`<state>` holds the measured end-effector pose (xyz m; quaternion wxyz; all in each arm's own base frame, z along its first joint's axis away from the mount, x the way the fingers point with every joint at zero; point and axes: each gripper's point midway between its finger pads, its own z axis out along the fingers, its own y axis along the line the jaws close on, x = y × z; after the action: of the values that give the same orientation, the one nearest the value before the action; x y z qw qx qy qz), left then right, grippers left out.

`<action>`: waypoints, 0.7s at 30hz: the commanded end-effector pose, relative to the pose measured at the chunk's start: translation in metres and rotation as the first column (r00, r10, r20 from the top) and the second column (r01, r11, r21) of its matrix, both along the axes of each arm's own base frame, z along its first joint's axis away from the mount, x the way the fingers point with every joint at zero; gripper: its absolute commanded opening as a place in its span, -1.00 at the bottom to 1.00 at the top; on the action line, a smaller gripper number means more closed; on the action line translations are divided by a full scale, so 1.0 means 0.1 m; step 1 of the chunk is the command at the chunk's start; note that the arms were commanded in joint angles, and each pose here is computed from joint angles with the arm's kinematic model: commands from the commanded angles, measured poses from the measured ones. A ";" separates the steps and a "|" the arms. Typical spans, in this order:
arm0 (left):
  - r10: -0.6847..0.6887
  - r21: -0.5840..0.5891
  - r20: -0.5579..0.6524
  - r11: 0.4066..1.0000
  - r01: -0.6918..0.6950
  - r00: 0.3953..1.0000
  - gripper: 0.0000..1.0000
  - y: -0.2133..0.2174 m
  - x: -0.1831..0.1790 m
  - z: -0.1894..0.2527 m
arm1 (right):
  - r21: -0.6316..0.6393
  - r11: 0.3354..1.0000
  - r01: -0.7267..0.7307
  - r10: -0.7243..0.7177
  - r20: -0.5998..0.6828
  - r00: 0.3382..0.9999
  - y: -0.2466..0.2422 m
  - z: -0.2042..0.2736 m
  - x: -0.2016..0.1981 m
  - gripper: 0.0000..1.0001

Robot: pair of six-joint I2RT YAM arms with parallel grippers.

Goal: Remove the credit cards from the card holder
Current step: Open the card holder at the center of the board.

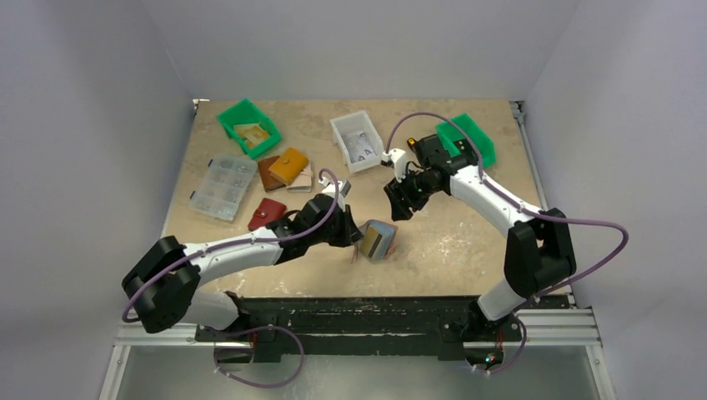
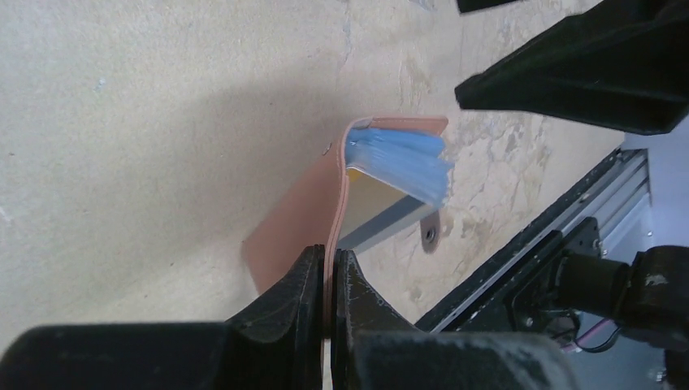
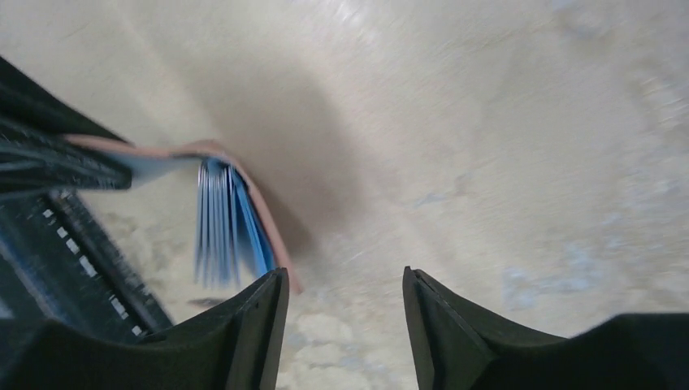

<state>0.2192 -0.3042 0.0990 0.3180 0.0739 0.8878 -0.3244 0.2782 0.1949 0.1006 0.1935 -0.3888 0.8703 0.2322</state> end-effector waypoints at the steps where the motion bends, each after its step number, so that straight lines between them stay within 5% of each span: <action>1: 0.068 0.025 -0.182 0.998 -0.064 0.981 -1.00 0.02 -0.06 -0.31 | -0.001 0.999 0.040 -0.038 0.291 0.956 -0.02 0.56 0.56 0.26; 6: 0.134 0.035 -0.259 0.991 -0.130 0.956 -1.00 0.10 0.03 -0.47 | 0.166 0.953 -0.252 0.180 0.358 0.916 0.26 1.01 0.12 0.29; 10: 0.165 0.028 -0.317 0.986 -0.164 0.934 -1.00 0.28 0.12 -0.60 | 0.376 0.812 -0.446 0.352 0.294 0.888 0.52 1.01 -0.49 0.23; 13: 0.152 -0.026 -0.337 0.985 -0.170 0.929 -1.00 0.33 0.24 -0.61 | 0.418 0.778 -0.468 0.396 0.253 0.883 0.63 0.82 -0.65 0.14; 21: 0.121 -0.004 -0.417 0.991 -0.135 0.901 -1.00 0.52 0.21 -0.85 | 0.397 0.859 -0.322 0.301 0.116 0.947 0.89 0.40 -0.31 -0.44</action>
<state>0.2713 -0.2688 0.0498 0.2065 -0.0847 0.9074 -0.3562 0.2190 0.2659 0.1350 0.2274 -0.5079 0.7135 0.4257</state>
